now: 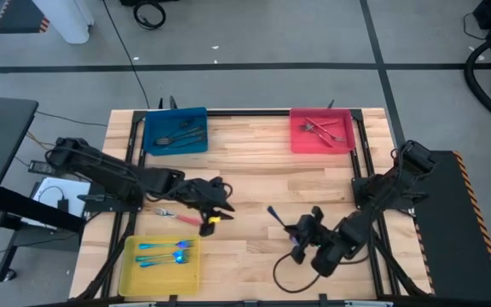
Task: Sort silverware by color (type)
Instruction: Put the iridescent fork into the yellow bin
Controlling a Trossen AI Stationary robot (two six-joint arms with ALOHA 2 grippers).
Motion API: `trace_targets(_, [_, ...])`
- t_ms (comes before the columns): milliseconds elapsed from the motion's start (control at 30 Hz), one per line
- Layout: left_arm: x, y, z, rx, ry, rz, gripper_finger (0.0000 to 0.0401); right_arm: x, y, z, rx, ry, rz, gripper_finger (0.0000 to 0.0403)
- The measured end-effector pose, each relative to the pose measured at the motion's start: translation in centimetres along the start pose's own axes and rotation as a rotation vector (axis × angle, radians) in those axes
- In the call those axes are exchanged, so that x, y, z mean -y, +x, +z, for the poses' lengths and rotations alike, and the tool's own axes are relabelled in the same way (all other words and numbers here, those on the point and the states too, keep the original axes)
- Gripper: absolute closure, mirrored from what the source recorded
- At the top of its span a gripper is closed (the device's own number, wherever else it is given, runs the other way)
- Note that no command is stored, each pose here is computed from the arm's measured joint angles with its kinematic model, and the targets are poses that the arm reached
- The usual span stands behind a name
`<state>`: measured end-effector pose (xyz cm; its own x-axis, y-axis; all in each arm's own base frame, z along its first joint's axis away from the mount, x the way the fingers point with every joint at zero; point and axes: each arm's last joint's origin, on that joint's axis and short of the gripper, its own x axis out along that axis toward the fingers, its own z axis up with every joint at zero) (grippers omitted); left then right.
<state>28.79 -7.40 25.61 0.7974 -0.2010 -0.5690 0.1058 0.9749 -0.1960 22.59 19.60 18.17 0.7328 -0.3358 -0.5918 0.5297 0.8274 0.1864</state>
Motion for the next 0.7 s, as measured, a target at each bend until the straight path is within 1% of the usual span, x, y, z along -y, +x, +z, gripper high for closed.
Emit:
trace_targets(67, [-0.2, 0.8, 0.4, 0.047, -0.039, -0.005, 0.0284, -0.6, 0.4, 1.1, 0.033, -0.051, 0.01, 0.0391])
trace_targets(167, [-0.1, 2.2, 0.9, 0.131, -0.065, -0.025, 0.0284, -1.3, 0.8, 2.9, 0.067, -0.112, 0.018, 0.0391])
trace_targets(267, [0.1, 3.4, 1.3, 0.215, -0.105, -0.054, 0.0284, -1.7, 1.2, 4.6, 0.105, -0.164, -0.002, 0.0391])
trace_targets(333, [0.1, 4.0, 1.5, 0.261, -0.13, -0.054, 0.0284, -1.9, 1.3, 5.7, 0.141, -0.2, -0.025, 0.0391])
trace_targets(500, [-0.2, 4.8, 1.9, 0.363, -0.164, 0.02, 0.0284, -2.2, 1.3, 7.4, 0.224, -0.261, -0.094, 0.0391])
trace_targets(600, [-0.4, 4.9, 2.1, 0.412, -0.179, 0.083, 0.0284, -2.0, 1.5, 7.8, 0.245, -0.27, -0.12, 0.0391])
trace_targets(700, [-0.5, 4.7, 2.5, 0.455, -0.19, 0.111, 0.0284, -1.9, 1.7, 8.1, 0.252, -0.261, -0.136, 0.0391])
